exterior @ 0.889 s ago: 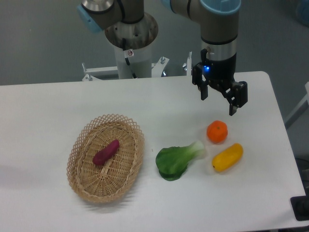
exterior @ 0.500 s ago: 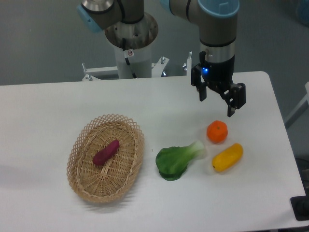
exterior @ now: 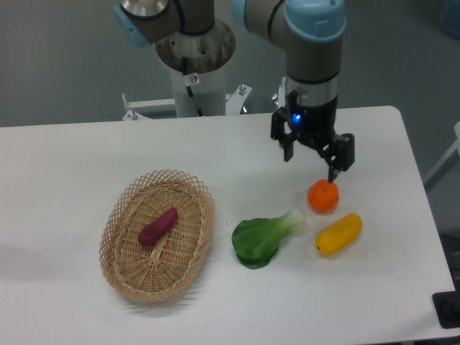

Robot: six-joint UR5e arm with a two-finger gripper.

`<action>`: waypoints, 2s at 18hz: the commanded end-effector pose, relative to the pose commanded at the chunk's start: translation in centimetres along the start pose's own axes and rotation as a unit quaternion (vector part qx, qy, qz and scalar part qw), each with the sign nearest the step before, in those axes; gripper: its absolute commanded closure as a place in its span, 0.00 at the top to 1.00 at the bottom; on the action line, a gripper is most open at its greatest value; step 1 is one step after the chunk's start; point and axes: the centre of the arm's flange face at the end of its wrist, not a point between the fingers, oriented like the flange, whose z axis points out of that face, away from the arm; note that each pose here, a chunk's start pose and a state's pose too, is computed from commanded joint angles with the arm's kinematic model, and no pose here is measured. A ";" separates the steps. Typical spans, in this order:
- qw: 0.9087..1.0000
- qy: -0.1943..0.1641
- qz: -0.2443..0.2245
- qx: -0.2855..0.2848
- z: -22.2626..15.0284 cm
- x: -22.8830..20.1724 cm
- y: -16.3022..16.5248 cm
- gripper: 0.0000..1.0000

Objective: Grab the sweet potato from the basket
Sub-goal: 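Move the open gripper over the wicker basket toward the purple sweet potato, then lower the gripper onto the sweet potato and close on it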

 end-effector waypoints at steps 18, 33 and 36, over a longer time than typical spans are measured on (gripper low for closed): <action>0.997 0.063 -0.047 -0.008 12.5 15.7 -10.8 1.00; 0.993 0.101 0.032 -0.051 19.0 21.8 -12.9 1.00; 0.993 0.097 0.039 -0.046 19.7 22.6 -13.4 1.00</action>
